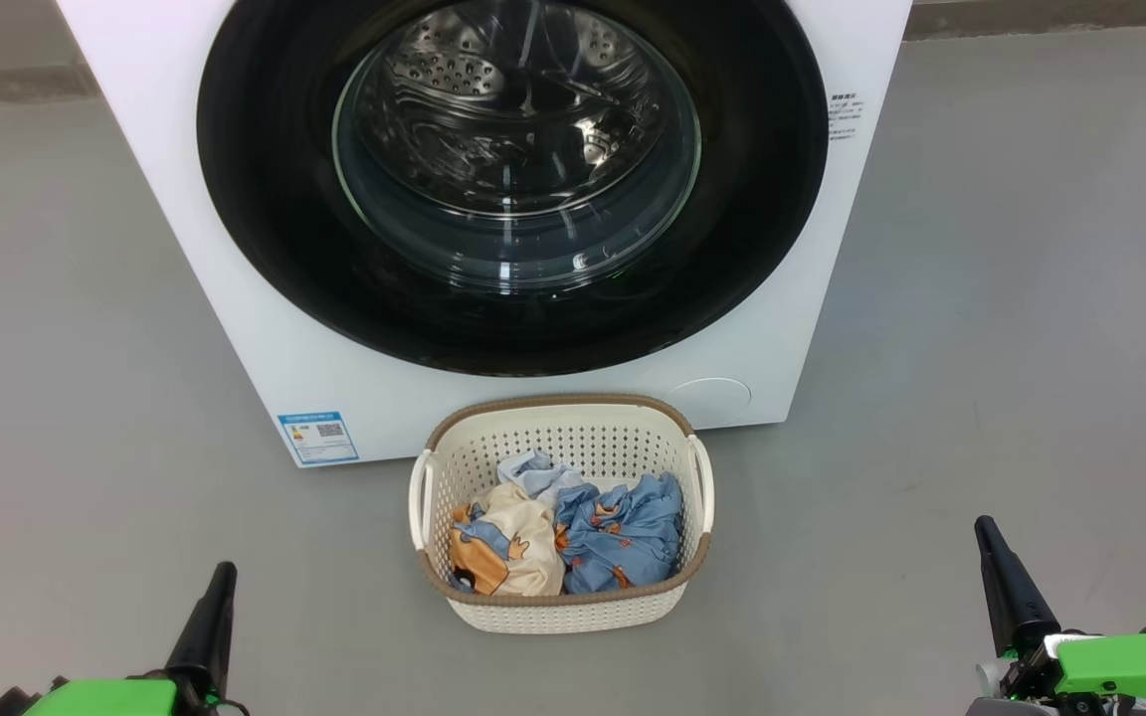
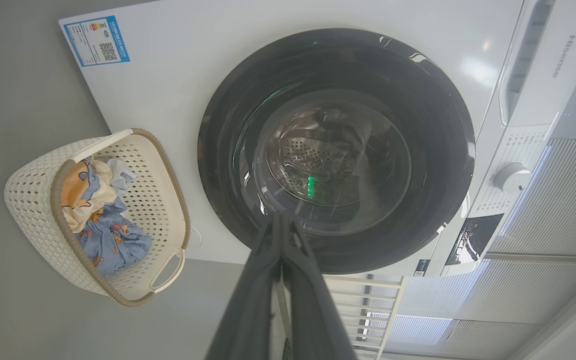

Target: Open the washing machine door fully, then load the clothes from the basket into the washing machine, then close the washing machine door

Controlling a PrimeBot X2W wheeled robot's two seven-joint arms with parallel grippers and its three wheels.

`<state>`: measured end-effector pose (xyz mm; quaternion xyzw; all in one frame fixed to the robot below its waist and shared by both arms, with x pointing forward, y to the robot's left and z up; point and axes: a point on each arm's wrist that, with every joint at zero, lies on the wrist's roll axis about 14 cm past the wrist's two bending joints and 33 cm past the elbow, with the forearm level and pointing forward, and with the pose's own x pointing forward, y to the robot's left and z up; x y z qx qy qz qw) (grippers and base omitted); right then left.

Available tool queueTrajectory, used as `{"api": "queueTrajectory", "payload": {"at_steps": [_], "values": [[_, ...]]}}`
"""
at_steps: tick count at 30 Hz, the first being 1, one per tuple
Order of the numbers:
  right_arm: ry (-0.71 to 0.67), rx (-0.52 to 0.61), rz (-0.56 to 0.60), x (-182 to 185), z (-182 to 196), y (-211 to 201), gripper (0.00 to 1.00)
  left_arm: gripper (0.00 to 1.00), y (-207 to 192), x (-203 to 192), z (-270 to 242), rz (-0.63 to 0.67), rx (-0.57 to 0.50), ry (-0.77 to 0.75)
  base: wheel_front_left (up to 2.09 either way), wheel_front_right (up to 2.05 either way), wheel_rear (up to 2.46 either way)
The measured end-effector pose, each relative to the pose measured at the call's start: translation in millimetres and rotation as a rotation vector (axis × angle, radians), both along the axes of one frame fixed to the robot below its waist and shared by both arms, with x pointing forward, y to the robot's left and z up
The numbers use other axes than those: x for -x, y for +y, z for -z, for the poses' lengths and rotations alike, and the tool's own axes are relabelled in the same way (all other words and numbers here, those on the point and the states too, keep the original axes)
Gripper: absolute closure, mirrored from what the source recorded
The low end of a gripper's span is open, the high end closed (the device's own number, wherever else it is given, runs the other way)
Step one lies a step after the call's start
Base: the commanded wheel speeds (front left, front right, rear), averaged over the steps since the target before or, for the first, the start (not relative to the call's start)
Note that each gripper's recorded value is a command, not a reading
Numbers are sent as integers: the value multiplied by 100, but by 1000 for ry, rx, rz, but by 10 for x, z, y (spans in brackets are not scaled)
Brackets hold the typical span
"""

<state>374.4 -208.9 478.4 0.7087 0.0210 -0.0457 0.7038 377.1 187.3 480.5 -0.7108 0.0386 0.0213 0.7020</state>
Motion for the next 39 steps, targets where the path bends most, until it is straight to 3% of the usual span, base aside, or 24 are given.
{"api": "queueTrajectory", "payload": {"at_steps": [38, 39], "values": [[0, 0, 0, 0, 0, 0, 100, 100, 1, 0, 0, 0, 0, 0, 0, 0, 0], [6, -1, 1, 6, 19, 0, 0, 0, -5, 7, 21, 0, 1, 7, 0, 0, 0]]}}
